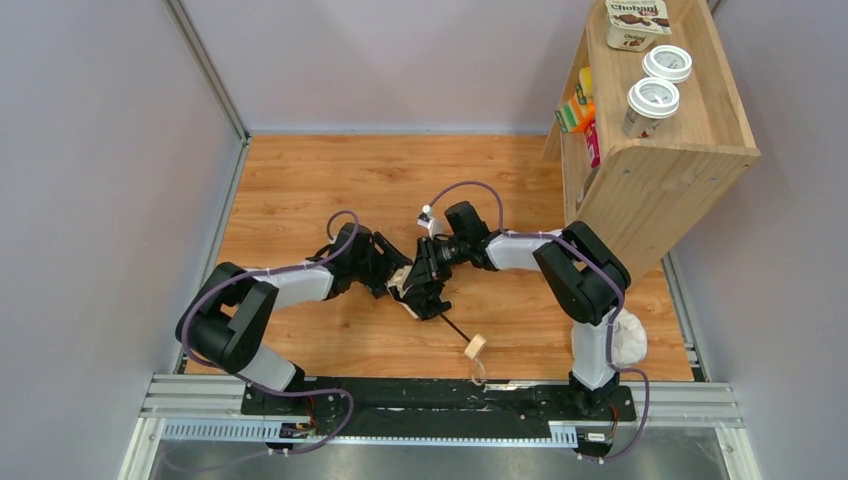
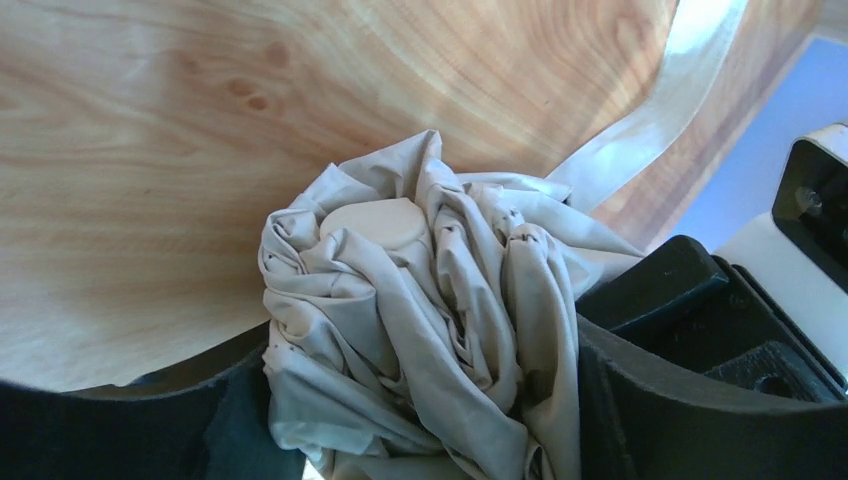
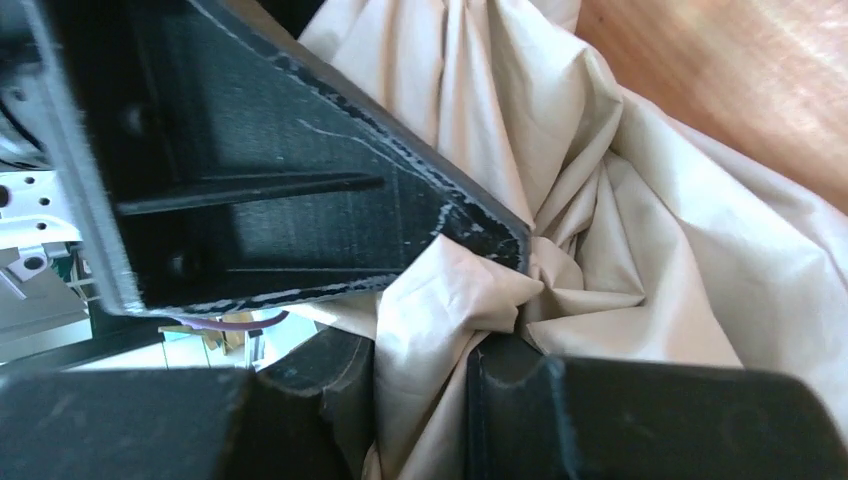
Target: Put away the umbrella
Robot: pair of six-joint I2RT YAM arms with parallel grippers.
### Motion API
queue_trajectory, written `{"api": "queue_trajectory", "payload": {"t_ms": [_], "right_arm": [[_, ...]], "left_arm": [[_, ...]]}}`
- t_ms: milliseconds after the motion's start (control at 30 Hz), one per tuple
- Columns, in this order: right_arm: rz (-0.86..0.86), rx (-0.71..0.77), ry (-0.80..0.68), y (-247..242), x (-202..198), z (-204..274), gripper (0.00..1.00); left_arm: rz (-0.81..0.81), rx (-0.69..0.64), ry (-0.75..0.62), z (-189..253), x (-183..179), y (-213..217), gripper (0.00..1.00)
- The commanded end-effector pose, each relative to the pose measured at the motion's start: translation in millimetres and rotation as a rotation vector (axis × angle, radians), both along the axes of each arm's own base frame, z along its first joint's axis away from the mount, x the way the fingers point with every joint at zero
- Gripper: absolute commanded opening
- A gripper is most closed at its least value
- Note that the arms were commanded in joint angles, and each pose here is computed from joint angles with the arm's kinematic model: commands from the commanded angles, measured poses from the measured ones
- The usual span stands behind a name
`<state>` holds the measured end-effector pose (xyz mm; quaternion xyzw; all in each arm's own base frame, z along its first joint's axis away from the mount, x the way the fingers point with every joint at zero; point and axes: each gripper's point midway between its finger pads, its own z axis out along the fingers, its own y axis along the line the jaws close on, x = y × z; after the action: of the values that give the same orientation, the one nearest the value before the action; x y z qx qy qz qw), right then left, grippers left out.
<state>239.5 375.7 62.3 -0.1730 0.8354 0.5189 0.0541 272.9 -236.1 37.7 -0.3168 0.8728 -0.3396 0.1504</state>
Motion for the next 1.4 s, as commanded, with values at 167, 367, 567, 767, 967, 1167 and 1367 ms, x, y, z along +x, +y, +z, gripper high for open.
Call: {"api": "queue_trajectory", "payload": {"t_ms": [167,367,567,767,967,1167,1367], "right_arm": [[0.114,0.096,-0.174,13.5,14.5,42.4,0.0],[0.038,-0.179,-0.294,-15.7,31.3,26.0,0.43],[0.052,-0.397,-0.619,-30.2,23.4,37.6,0.89],[0.138,-0.499,-0.773,-10.8,4.5,26.1,0.95],[0.195,-0.667,-0.88,-13.4,0.3,-6.9,0.94],[0.104,-0.906,-1.084,-16.8,15.3,-14.0,0.86],[0.081,-0.947,-1.086,-17.6,18.4,-21.3,0.7]], "left_arm": [[-0.04,-0.107,-0.032,-9.1,-9.0,-21.0,0.15],[-0.019,-0.016,-0.052,-14.6,-4.0,-9.0,0.0],[0.009,0.011,0.007,-16.2,-4.5,-5.9,0.0],[0.033,0.055,0.11,-15.6,-9.8,-2.5,0.0],[0.032,0.051,0.152,-16.5,-16.3,-0.4,0.0],[0.022,0.027,0.226,-24.7,-25.1,-5.6,0.0],[0.04,0.028,0.24,-29.6,-27.2,-3.1,0.0]]}}
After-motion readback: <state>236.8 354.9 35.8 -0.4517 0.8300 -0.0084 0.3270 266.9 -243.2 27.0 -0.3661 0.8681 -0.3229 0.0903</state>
